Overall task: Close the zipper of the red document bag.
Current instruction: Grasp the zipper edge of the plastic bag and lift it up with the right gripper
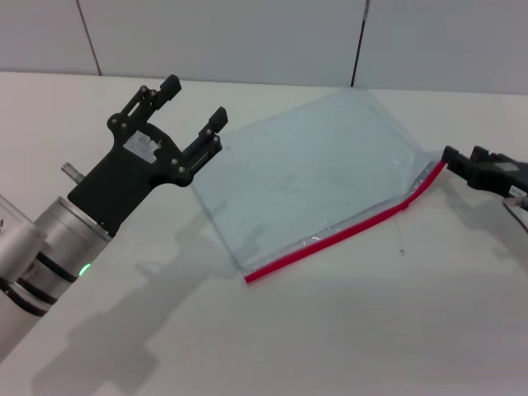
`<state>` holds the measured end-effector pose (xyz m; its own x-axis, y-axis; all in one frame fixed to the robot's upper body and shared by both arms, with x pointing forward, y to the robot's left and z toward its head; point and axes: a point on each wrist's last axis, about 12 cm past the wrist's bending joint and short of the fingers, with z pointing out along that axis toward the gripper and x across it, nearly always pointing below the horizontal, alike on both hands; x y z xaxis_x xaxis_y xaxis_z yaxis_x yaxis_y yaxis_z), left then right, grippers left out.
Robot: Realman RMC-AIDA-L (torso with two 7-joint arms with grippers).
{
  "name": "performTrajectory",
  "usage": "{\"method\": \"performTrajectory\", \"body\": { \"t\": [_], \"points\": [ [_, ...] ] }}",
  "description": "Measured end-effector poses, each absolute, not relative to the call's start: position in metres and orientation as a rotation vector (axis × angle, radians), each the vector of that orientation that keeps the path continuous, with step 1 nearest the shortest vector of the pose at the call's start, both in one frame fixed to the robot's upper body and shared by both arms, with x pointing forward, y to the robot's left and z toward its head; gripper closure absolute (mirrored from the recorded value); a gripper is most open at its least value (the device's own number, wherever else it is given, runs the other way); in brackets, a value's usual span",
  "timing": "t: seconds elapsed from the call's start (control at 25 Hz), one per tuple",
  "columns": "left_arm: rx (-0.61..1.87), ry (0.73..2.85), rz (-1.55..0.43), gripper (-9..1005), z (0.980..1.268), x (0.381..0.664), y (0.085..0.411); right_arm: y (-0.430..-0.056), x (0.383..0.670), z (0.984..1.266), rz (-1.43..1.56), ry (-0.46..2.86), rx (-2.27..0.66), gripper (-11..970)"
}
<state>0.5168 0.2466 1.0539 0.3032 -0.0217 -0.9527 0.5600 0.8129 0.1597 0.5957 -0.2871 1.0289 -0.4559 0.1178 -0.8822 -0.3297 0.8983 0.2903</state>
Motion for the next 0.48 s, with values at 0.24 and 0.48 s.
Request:
{"method": "performTrajectory", "body": {
  "t": [0.24, 0.48],
  "points": [
    [0.524, 1.219, -0.408, 256, 1.054, 0.518, 0.246, -0.279, 0.602, 1.029, 0.511, 2.026, -0.206, 360],
    [0.526, 1.220, -0.411, 257, 1.054, 0.519, 0.245, -0.266, 0.611, 1.029, 0.477, 2.091, -0.259, 358]
  ]
}}
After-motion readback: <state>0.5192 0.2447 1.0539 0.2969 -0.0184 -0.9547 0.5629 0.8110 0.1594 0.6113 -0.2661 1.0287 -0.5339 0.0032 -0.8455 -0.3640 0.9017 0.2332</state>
